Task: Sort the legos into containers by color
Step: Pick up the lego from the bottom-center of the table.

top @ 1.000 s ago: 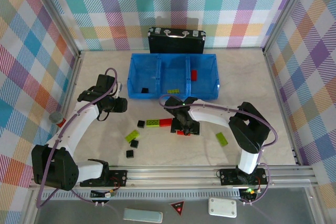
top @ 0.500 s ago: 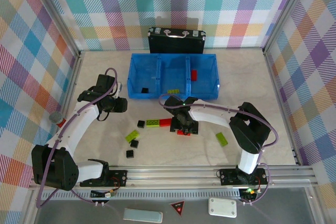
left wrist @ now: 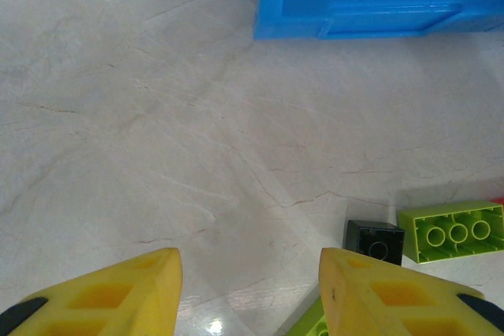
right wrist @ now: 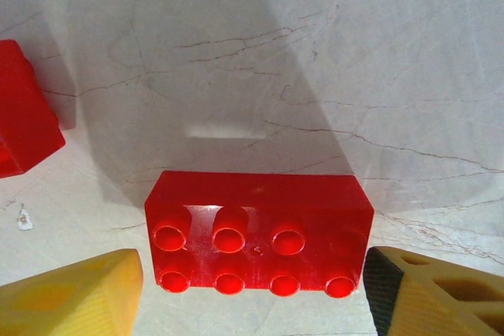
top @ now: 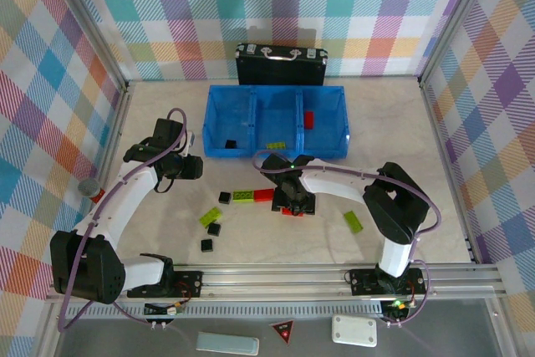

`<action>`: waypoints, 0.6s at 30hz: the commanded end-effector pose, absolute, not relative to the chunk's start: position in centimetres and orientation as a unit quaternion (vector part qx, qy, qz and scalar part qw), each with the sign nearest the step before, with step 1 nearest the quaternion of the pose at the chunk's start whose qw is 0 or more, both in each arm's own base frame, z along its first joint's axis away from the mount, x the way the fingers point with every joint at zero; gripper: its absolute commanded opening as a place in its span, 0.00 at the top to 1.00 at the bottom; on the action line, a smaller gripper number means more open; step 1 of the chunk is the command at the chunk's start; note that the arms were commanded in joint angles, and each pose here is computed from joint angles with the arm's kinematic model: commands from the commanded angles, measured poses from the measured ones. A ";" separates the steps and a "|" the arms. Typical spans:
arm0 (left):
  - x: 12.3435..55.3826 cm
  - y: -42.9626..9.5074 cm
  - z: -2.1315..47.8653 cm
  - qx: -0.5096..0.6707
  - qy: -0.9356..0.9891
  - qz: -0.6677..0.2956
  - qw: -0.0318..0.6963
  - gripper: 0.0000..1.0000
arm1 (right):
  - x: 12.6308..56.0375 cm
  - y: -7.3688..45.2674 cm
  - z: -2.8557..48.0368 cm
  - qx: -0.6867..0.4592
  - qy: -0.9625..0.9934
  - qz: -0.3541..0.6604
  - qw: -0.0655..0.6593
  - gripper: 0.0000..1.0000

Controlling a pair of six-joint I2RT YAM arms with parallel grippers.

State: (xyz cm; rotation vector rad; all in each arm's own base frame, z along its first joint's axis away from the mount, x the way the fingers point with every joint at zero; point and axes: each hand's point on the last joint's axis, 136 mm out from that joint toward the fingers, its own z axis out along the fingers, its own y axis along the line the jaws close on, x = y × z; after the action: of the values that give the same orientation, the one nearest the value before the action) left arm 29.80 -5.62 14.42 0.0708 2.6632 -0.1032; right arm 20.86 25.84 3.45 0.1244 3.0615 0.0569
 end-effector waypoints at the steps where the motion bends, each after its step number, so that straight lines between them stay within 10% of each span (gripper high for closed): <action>1: 30.1 -5.4 14.9 0.024 0.970 -0.039 0.240 0.51 | 20.4 25.5 2.6 0.039 0.999 0.006 0.031 0.25; 18: 30.2 -5.6 14.9 0.026 0.970 -0.043 0.239 0.51 | 20.4 25.4 2.8 0.033 0.999 0.005 0.031 0.31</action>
State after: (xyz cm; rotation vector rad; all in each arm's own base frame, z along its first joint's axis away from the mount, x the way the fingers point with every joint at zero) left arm 29.80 -5.64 14.37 0.0711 2.6648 -0.1040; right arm 20.84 25.80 3.04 0.1173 3.0660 0.0468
